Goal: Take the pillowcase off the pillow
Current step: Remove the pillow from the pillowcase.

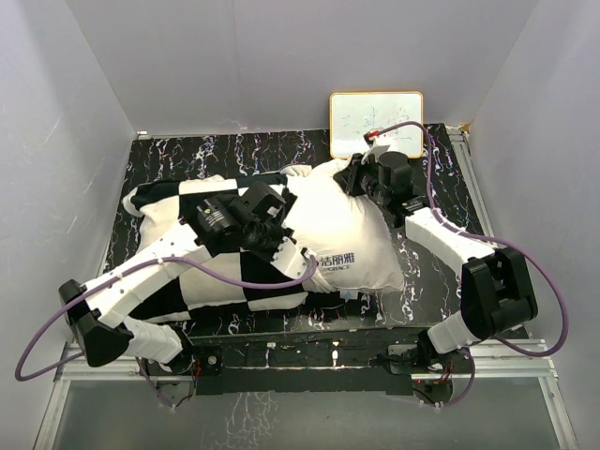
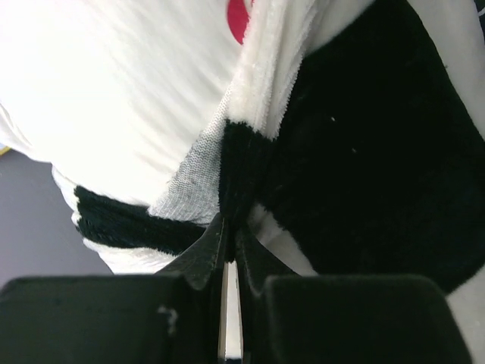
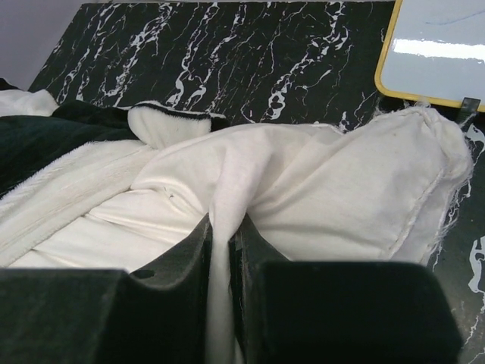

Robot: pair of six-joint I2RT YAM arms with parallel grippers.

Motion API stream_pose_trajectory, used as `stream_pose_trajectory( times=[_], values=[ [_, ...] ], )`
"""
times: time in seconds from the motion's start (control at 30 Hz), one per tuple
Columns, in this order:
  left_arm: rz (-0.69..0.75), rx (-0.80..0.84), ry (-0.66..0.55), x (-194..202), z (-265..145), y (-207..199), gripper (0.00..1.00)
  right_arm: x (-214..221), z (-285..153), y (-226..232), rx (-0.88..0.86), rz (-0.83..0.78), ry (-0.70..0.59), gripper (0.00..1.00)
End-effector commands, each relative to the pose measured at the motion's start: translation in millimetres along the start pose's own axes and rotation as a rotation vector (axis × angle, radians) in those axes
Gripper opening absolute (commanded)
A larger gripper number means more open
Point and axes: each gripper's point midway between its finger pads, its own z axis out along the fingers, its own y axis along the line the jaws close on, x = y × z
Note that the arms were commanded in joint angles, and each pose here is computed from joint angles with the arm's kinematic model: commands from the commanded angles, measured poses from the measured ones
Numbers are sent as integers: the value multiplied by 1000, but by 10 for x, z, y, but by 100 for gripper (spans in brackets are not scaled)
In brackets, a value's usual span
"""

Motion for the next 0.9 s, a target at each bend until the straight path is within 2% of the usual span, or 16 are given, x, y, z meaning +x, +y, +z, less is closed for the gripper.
stream_pose_trajectory(
  times=[0.0,0.07,0.1,0.23,0.3,0.33,0.43,0.63,0.73,0.8,0.87],
  values=[
    [-134,314,135,365,-312,-1073,0,-178,-111,-1013,334,-13,-32,8],
    [-134,294,118,353,-258,-1066,0,-400,-111,-804,251,10,-81,10],
    [-134,280,109,342,-215,-1037,0,-510,-128,-702,214,23,-100,17],
    [-167,159,71,271,-15,-706,0,-955,-419,-350,118,25,-199,59],
    [-181,126,64,258,76,-588,0,-1125,-650,-229,101,6,-250,93],
    [-186,119,58,248,116,-551,0,-1147,-745,-189,95,-1,-256,98],
    [-209,100,28,197,205,-443,0,-924,-931,-148,95,9,-191,98],
    [-215,79,-14,107,193,-304,2,139,-1084,-194,66,120,-7,98],
    [-188,58,-68,5,123,-221,20,455,-1058,-28,-56,167,58,98],
    [-170,53,-125,-111,52,-166,39,581,-1023,93,-135,204,105,98],
    [-155,43,-200,-264,-41,-104,53,613,-997,187,-194,231,130,96]
  ],
)
